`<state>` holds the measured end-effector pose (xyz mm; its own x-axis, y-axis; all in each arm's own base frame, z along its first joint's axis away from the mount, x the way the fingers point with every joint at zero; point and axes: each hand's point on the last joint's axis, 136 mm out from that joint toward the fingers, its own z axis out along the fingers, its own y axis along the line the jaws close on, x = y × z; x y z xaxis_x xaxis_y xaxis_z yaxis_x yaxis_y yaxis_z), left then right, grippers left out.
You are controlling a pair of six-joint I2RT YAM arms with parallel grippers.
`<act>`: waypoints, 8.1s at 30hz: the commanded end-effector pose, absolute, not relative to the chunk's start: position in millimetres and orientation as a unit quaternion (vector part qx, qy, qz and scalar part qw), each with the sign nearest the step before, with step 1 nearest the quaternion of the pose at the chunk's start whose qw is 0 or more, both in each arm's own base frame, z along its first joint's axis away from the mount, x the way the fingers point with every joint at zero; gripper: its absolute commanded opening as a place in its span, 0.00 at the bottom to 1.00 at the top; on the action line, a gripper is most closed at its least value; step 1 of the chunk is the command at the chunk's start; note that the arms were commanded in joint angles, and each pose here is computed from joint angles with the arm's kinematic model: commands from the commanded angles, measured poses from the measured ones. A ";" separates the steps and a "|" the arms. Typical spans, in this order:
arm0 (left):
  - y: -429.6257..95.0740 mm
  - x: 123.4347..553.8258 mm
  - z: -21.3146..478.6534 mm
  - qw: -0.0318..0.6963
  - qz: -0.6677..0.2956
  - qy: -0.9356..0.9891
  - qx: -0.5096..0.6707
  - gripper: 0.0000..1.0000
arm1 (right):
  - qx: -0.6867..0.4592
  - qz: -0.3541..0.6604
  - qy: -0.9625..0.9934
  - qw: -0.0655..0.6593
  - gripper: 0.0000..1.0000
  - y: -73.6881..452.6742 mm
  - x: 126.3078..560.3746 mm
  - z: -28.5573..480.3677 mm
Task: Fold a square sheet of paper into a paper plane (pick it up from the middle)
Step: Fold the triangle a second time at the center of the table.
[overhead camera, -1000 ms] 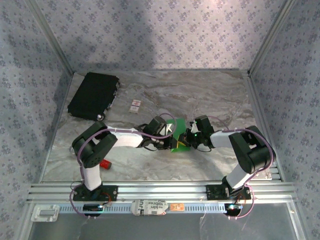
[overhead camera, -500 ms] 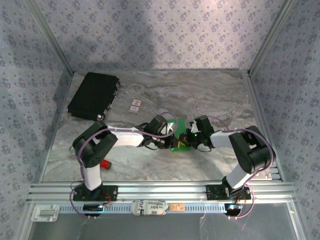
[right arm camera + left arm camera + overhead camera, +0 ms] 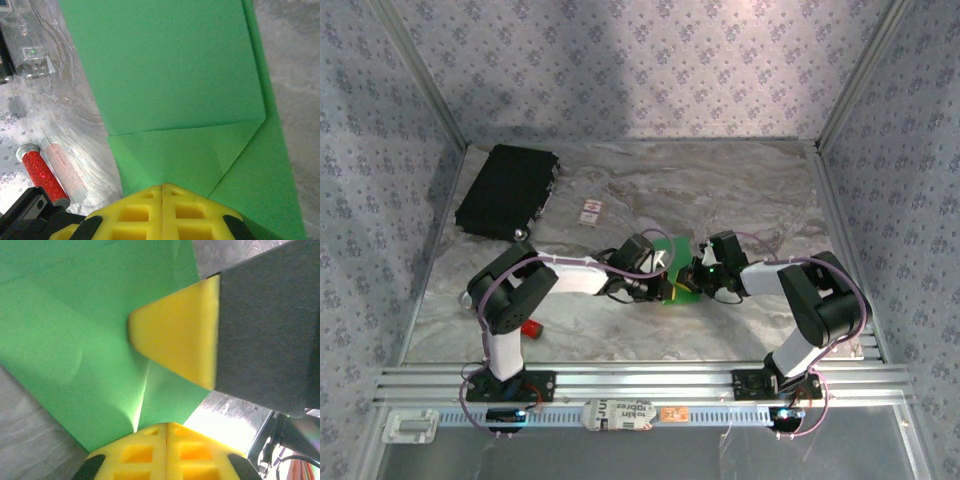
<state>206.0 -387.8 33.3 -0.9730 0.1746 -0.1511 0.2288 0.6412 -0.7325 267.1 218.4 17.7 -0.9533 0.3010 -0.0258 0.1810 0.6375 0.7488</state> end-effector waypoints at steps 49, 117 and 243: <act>-381.5 211.3 15.7 0.012 -0.414 0.909 0.053 0.01 | 0.176 0.342 0.922 0.041 0.00 193.2 245.8 -12.9; -396.2 236.2 46.8 0.027 -0.433 0.900 0.031 0.00 | 0.135 0.395 0.907 0.050 0.00 212.0 251.8 15.8; -401.2 220.1 28.6 0.022 -0.373 0.926 0.060 0.05 | 0.178 0.338 0.923 0.049 0.00 170.8 269.0 -15.3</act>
